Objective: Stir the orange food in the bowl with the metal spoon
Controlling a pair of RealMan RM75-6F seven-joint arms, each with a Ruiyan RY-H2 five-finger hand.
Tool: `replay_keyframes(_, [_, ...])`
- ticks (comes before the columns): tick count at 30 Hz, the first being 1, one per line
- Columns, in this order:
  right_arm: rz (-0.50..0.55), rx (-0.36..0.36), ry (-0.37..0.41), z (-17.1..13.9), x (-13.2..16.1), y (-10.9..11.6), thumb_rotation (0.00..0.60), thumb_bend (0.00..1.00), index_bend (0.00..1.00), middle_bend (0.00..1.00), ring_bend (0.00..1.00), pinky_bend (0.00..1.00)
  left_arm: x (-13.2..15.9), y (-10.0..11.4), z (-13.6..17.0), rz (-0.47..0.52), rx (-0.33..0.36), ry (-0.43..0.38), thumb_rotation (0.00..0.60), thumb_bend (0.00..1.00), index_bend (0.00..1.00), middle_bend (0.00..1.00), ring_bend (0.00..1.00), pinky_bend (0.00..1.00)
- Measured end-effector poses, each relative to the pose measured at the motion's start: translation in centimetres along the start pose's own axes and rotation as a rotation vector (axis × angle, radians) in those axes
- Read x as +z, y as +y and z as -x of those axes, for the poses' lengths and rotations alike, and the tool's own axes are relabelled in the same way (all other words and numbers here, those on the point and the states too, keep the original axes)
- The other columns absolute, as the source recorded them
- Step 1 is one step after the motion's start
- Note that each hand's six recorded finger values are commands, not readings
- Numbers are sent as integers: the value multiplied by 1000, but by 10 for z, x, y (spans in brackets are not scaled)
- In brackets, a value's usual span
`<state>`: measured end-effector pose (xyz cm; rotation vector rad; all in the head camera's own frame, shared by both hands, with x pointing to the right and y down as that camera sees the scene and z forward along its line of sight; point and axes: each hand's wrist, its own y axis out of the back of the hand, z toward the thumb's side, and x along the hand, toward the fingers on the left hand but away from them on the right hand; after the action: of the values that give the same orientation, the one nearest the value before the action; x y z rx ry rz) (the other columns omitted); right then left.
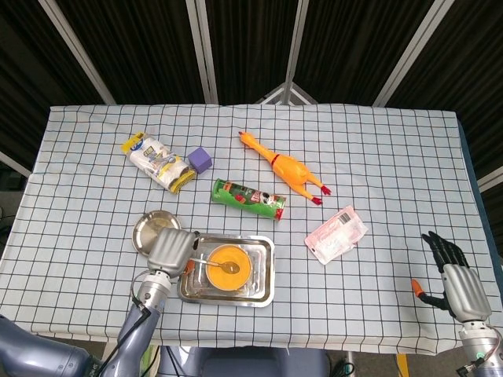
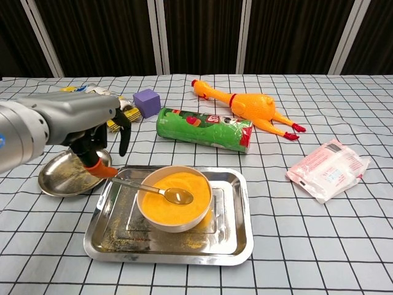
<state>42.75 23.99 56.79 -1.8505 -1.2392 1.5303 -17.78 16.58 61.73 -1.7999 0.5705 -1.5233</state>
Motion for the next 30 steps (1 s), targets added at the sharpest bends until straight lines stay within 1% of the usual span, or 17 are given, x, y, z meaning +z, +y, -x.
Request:
replay_keyframes(6, [1, 0, -2, 0, -1, 0, 600, 404, 0, 0, 0, 0, -3, -2, -1, -19, -13, -11, 600, 392, 500, 1000, 1000, 1000])
replay_keyframes(12, [4, 0, -1, 0, -1, 0, 600, 405, 0, 0, 0, 0, 4, -11, -4, -34, -37, -18, 600, 472, 482, 1000, 1000, 1000])
replay_keyframes(15, [6, 0, -1, 0, -1, 1, 600, 404, 0, 0, 0, 0, 8, -15, -6, -43, -50, -23, 600, 493, 476, 1000, 1000, 1000])
replay_keyframes(30, [10, 5, -1, 1, -1, 0, 600, 405, 0, 0, 0, 0, 13, -24, -11, -59, -95, -11, 600, 505, 460, 1000, 1000, 1000])
